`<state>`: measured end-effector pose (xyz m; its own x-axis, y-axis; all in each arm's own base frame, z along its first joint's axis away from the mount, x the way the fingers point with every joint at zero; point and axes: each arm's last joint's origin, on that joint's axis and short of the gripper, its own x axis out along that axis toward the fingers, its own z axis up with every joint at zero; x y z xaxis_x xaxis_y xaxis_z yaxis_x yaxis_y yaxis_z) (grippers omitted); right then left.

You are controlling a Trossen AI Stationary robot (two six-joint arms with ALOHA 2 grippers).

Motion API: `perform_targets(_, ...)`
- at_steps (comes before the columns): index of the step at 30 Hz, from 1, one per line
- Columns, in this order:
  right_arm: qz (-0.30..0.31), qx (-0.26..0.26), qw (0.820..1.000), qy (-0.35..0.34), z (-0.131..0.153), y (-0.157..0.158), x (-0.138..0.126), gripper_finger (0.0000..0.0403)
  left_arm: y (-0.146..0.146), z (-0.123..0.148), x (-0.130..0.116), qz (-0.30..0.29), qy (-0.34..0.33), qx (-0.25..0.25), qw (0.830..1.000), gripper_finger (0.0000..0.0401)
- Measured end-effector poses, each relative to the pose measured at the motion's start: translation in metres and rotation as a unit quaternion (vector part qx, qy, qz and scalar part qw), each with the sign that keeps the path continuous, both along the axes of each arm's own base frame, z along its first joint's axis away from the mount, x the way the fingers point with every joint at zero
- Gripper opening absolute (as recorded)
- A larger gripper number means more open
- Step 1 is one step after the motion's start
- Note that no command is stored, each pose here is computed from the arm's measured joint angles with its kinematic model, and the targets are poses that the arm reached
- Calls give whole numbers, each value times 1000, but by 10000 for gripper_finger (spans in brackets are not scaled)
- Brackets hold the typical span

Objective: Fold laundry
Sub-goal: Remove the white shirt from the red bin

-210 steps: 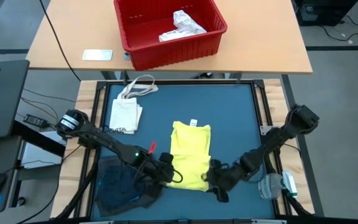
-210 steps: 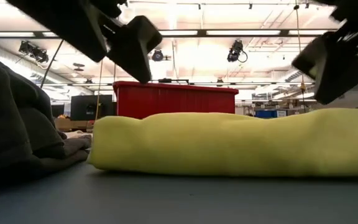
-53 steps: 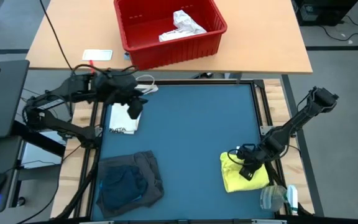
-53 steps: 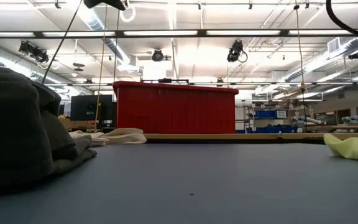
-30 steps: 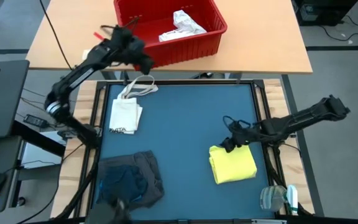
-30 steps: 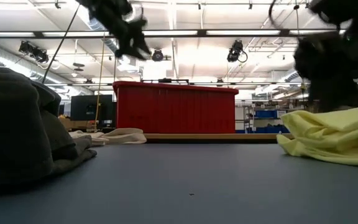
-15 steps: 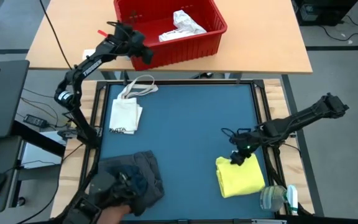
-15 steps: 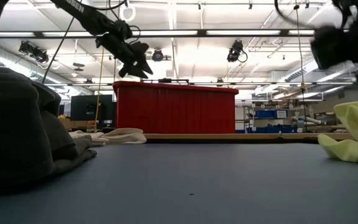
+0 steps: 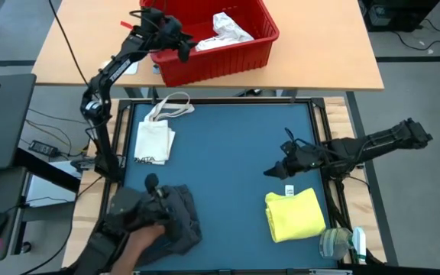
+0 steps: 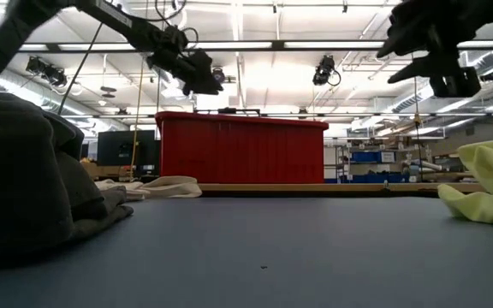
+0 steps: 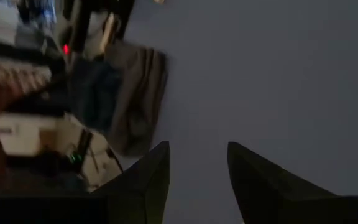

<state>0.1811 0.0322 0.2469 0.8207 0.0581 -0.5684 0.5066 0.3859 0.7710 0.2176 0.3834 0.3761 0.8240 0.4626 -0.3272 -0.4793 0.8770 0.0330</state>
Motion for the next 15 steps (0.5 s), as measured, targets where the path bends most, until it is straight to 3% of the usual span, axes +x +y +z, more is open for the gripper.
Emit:
perform_targets(8,-74,67,995,12,-4,-6,5,168,44,-30,-8,60,23,-2,998,189)
perform_targets(11,-76,55,995,39,-12,-6,9,168,59,-64,-6,69,39,-57,995,189)
perform_targets(15,-72,38,995,55,-17,-11,14,168,59,-85,-4,53,50,-129,989,189)
